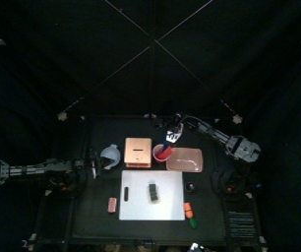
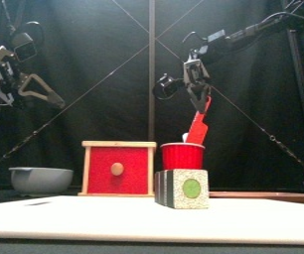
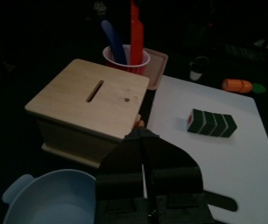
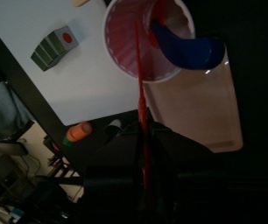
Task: Place sushi on board then cut the sushi with the knife then place the pieces on the plate
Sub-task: Grasp knife edge with left hand
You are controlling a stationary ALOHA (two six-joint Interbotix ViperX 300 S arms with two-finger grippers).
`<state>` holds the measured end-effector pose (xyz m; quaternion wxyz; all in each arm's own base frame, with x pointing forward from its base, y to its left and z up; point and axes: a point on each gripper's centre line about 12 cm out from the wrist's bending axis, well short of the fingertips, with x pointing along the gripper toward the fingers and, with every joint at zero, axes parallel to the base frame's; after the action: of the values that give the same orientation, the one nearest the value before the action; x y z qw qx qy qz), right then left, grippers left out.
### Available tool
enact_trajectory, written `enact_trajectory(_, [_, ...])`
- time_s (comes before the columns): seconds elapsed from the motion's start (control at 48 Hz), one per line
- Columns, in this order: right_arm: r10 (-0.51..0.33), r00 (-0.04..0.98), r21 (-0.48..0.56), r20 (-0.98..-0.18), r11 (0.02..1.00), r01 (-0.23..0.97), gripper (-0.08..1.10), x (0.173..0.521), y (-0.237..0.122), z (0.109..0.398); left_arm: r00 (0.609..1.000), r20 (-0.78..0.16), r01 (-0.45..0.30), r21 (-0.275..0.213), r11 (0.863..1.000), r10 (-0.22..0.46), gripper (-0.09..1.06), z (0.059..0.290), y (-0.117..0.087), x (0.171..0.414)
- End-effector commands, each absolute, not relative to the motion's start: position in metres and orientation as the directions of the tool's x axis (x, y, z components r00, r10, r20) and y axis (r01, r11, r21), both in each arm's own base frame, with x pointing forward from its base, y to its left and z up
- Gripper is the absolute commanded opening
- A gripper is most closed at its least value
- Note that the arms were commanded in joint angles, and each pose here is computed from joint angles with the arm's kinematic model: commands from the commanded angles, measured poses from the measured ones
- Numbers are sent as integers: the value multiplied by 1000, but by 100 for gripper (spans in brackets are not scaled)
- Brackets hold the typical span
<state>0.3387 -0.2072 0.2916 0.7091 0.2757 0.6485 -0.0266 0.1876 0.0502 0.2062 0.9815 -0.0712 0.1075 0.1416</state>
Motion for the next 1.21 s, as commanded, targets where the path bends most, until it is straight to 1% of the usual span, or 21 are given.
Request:
enact_trajectory(0.021, [244,242,321,-939,873,367,50,328,-204,335,944,-195,-290,-107,951,266,-3,219,52,193])
enact_trajectory(0.271, [174,330,289,-928,895,340,50,311,-194,379,952,-156,-280,-106,954,262,-3,234,52,198])
enact_trajectory(0.375, [148,365,274,-919,905,325,50,301,-183,395,956,-139,-275,-106,956,259,-3,240,52,201])
enact_trajectory(0.479, [111,425,256,-898,918,303,50,289,-169,413,958,-121,-272,-103,957,259,-1,247,52,203])
enact_trajectory(0.604, [63,510,223,-858,939,260,50,284,-147,423,964,-99,-256,-97,962,246,3,252,50,204])
enact_trajectory(0.792, [16,614,187,-789,959,215,50,274,-110,413,977,-66,-207,-97,974,201,12,256,40,207])
enact_trajectory(0.938, [-28,727,174,-686,964,201,50,260,-87,399,984,-37,-177,-93,980,174,24,260,34,208])
enact_trajectory(1.042, [-14,789,213,-614,960,182,50,252,-70,380,988,-24,-152,-73,986,150,36,262,29,210])
enact_trajectory(1.208, [4,825,248,-566,955,165,50,248,-53,344,994,-25,-104,-46,994,103,57,266,21,216])
